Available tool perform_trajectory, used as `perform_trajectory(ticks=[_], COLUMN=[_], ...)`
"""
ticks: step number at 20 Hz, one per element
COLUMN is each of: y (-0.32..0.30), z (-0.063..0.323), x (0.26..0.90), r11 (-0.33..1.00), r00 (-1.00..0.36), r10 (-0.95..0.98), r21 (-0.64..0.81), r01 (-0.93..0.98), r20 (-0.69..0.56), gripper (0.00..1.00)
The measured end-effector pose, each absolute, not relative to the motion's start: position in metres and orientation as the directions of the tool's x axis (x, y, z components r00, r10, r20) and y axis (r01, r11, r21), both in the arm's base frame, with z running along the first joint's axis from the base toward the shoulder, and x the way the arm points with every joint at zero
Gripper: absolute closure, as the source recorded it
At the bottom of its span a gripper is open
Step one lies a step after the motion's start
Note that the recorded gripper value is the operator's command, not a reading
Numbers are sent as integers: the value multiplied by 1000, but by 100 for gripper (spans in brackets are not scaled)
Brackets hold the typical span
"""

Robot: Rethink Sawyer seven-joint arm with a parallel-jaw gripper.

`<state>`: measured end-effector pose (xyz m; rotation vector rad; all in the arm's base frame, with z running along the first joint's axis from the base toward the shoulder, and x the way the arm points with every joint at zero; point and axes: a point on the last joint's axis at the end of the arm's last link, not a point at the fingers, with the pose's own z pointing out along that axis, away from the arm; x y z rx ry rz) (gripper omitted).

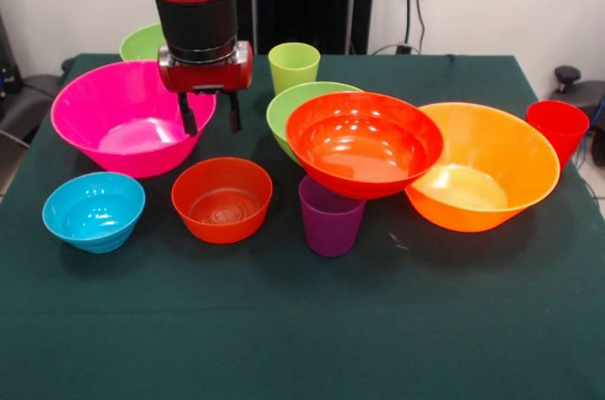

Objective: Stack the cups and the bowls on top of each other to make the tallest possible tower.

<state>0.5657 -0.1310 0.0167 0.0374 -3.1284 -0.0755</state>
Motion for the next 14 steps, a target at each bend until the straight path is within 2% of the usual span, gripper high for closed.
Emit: perform_trajectory(ticks=[14], y=[-141], z=[17], x=[564], r11=[999], r00=[-1000], r10=[-6], r21=[50], r01=[-6], r20=[9], gripper=[0])
